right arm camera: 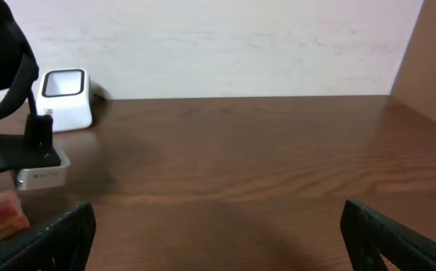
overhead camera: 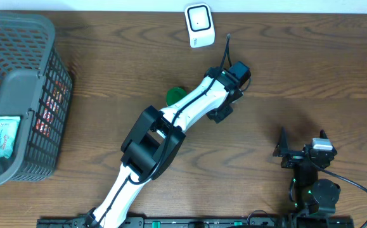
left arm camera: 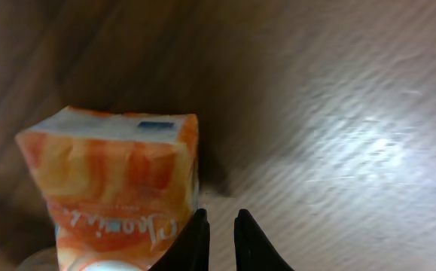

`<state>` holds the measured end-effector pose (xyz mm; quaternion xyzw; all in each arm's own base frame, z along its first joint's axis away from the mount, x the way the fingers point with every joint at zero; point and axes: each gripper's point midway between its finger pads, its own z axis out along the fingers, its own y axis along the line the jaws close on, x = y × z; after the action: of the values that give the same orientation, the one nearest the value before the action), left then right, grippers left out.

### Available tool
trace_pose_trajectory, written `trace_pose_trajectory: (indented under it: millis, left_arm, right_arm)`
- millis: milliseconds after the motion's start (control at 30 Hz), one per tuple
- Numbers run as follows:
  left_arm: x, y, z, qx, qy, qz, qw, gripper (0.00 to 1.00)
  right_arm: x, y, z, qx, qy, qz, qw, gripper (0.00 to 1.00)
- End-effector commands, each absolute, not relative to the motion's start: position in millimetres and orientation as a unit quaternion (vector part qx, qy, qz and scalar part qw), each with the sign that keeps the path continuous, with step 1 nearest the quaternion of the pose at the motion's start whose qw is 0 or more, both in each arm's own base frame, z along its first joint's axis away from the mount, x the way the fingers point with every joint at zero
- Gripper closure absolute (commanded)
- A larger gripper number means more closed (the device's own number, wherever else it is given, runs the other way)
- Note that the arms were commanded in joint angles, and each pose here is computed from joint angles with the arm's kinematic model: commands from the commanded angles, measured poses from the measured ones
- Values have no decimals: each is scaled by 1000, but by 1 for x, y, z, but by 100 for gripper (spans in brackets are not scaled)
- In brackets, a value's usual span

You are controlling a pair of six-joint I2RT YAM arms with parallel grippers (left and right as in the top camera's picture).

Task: Scan the item barcode
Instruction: 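Hold the orange box's barcode under the scanner with the left gripper, then lower the orange box beside the bottle and open the left gripper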

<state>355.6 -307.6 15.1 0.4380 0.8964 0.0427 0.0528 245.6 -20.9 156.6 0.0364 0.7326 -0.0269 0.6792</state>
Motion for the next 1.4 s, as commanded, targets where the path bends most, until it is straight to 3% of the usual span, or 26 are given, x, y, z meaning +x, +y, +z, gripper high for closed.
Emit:
trace_pose_trajectory:
  millis: [0,633,1100,1267,1367]
  left_arm:
    - [363,-296,17,424,901,76,60,86]
    - [387,-326,64,342,924,27,166,92]
    - [468,-297,84,137,955,-31,261,92]
    - [482,-279,85,125,956,-27,265,92]
    - [481,-279,82,174,949,-14,263,92]
  right_arm:
    - [245,-20,157,37,732,-26,680,1]
    - [245,-20,157,37,732,-26,680,1]
    - [245,-20,157,37,732,-26,680,1]
    - [245,-20,157,37,732,-26,680,1]
    - [245,-20,157,37,732,-26,680,1]
